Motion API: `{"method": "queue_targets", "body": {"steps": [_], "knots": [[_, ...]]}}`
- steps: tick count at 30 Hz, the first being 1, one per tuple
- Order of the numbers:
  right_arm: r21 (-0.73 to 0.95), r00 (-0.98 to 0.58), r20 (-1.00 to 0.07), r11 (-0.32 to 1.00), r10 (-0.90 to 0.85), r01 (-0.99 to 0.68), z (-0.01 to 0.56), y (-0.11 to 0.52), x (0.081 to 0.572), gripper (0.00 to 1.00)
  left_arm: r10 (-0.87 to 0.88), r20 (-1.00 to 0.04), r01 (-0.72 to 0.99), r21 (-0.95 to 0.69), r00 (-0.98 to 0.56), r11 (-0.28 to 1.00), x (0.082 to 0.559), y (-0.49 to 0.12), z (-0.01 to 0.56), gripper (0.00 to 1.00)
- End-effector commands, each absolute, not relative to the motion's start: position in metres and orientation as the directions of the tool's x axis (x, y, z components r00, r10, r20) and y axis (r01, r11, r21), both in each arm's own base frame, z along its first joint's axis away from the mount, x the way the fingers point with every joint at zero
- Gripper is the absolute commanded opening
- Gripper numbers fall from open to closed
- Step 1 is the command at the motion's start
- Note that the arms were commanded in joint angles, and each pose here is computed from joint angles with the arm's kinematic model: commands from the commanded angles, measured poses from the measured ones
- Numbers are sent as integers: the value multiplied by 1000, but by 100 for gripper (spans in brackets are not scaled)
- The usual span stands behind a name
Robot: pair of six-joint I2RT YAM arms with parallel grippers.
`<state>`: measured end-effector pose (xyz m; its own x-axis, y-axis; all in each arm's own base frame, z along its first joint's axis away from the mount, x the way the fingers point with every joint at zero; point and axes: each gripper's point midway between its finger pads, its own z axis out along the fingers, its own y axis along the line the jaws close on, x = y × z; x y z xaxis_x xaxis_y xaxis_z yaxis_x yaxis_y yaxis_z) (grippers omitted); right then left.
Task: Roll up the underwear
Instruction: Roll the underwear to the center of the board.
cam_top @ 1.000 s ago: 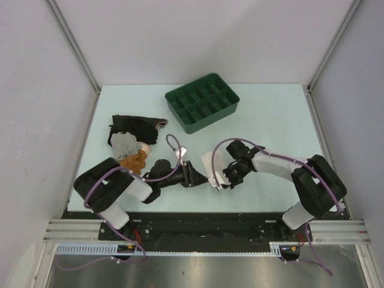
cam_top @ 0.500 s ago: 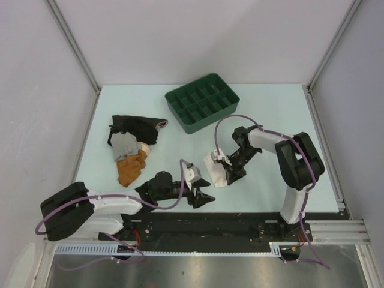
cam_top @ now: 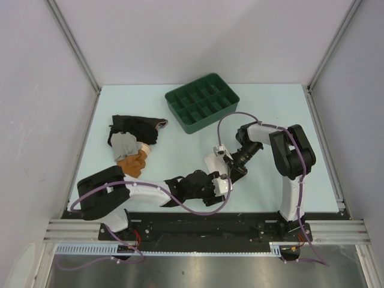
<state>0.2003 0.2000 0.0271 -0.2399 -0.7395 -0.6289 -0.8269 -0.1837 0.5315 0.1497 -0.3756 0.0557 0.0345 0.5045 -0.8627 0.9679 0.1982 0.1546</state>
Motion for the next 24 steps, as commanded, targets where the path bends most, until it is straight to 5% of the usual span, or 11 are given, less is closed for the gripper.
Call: {"method": "queue_targets", "body": {"steps": [1, 15, 24], "knots": [[587, -308, -619, -164, -722, -793, 34, 203, 200, 3, 569, -815, 942, 268, 109, 203, 169, -386, 52, 67], [613, -344, -609, -148, -715, -776, 33, 201, 203, 3, 617, -780, 929, 297, 102, 221, 182, -397, 36, 59], [632, -369, -601, -139, -709, -762, 34, 200, 203, 3, 692, -720, 944, 263, 53, 201, 180, -395, 15, 19]]}}
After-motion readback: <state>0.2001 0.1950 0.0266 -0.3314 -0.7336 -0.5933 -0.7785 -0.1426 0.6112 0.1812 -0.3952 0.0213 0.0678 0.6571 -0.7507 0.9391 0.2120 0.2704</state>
